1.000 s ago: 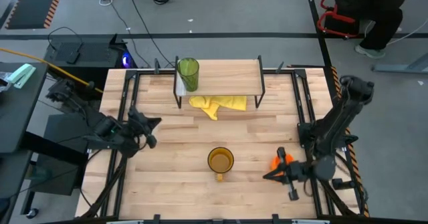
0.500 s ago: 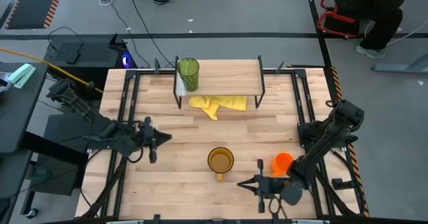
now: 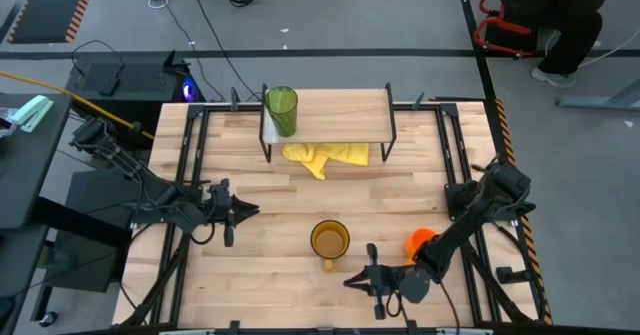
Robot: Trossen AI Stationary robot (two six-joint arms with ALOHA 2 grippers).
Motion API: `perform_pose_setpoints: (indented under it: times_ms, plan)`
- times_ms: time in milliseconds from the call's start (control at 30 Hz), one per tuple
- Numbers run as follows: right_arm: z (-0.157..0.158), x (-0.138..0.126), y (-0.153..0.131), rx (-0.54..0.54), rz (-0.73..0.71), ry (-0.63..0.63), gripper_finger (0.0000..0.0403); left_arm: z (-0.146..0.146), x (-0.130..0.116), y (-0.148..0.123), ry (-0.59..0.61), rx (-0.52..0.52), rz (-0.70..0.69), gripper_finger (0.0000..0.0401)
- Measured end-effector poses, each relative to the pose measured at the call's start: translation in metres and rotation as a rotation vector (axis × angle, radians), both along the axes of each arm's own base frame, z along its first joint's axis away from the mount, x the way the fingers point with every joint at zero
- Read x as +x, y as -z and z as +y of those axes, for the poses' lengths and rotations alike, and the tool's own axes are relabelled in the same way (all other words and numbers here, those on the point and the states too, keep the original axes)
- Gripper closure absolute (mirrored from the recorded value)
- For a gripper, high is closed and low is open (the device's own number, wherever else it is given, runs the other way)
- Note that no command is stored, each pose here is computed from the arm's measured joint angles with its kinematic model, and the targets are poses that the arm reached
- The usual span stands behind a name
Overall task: Stack small to large cups/mugs on shelf
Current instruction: Put the yellow mug on the shelf
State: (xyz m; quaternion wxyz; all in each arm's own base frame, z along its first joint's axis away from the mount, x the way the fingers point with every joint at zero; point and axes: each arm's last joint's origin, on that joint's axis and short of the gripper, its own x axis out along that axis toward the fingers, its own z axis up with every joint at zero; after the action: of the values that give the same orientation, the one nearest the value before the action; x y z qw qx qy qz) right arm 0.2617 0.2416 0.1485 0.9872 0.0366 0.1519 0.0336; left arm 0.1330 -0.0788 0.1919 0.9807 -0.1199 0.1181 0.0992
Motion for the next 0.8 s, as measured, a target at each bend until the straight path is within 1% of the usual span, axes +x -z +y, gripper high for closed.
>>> perform_pose_setpoints:
  times_ms: [200, 333, 400, 467, 567, 800]
  plan:
    - [-0.003, 0.017, 0.019, -0.007, 0.016, 0.038, 0.0344, 0.000, 0.000, 0.000, 0.000, -0.001, -0.001, 0.0338]
    - [-0.004, 0.031, 0.018, -0.005, 0.015, 0.056, 0.0322, 0.000, 0.000, -0.001, 0.000, -0.006, -0.007, 0.0338]
    - [-0.006, 0.033, 0.020, -0.026, 0.044, 0.067, 0.0314, 0.000, 0.000, -0.001, 0.000, -0.006, -0.007, 0.0336]
    - [-0.008, 0.032, 0.024, -0.024, 0.075, 0.115, 0.0309, 0.000, 0.000, -0.001, 0.000, -0.006, -0.007, 0.0334]
    - [-0.012, 0.029, 0.027, -0.016, 0.079, 0.201, 0.0308, 0.000, 0.000, 0.000, 0.000, -0.005, -0.005, 0.0330]
    - [-0.014, 0.030, 0.028, -0.024, 0.086, 0.222, 0.0311, -0.004, 0.005, 0.005, -0.003, 0.006, 0.020, 0.0334]
